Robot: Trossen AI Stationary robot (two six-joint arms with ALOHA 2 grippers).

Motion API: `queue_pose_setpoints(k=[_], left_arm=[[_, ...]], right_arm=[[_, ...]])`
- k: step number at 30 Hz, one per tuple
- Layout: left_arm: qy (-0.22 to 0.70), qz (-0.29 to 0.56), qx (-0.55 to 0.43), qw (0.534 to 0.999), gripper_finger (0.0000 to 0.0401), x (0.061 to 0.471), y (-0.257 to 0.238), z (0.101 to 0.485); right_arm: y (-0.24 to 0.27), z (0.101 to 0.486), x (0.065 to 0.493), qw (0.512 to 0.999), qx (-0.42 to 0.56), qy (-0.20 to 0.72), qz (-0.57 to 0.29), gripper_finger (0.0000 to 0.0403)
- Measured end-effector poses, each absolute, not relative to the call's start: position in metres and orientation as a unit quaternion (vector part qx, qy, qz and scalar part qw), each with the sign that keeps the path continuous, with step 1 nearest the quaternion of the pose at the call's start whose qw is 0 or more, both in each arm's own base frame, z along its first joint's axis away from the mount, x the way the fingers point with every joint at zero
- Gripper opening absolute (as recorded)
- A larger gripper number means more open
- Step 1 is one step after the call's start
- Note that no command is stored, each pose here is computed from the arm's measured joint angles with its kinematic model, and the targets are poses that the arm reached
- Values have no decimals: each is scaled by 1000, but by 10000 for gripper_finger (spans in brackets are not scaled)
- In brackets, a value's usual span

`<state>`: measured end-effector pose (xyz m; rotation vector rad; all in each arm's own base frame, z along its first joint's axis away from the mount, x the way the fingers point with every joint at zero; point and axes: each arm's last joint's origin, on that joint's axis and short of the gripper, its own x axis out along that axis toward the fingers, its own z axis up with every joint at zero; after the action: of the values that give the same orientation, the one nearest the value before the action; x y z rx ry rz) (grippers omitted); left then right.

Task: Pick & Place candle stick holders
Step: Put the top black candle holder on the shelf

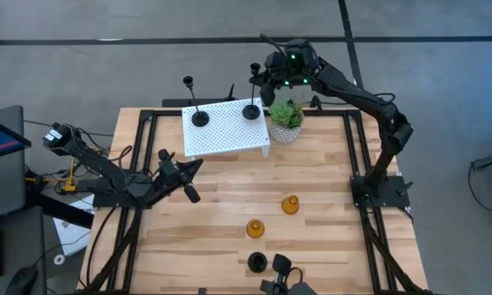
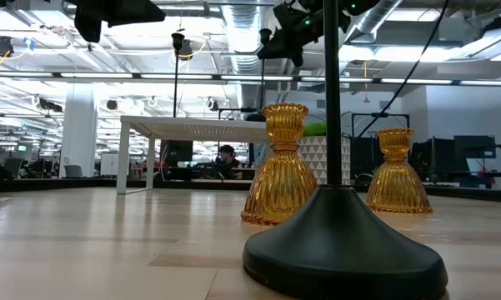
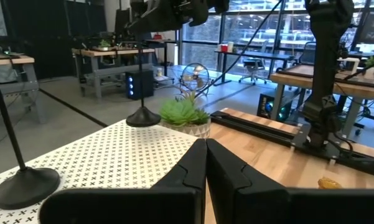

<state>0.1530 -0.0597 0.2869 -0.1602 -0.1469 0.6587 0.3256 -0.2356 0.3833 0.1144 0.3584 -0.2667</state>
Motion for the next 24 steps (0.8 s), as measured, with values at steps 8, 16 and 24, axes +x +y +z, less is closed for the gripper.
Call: queue_pose_setpoints(k=[8,16,24], left_arm=[[-72,323,-79,940,8,153,-60,287],[-72,323,-79,940,8,153,-60,287],[-72,322,-79,941,8,153,-60,287]], right_arm=[[-234,384,326,976,64,172,-118,0],[-234,363,347,974,61,190,-110,0],[-238,366,345,973,43,185,-131,0]])
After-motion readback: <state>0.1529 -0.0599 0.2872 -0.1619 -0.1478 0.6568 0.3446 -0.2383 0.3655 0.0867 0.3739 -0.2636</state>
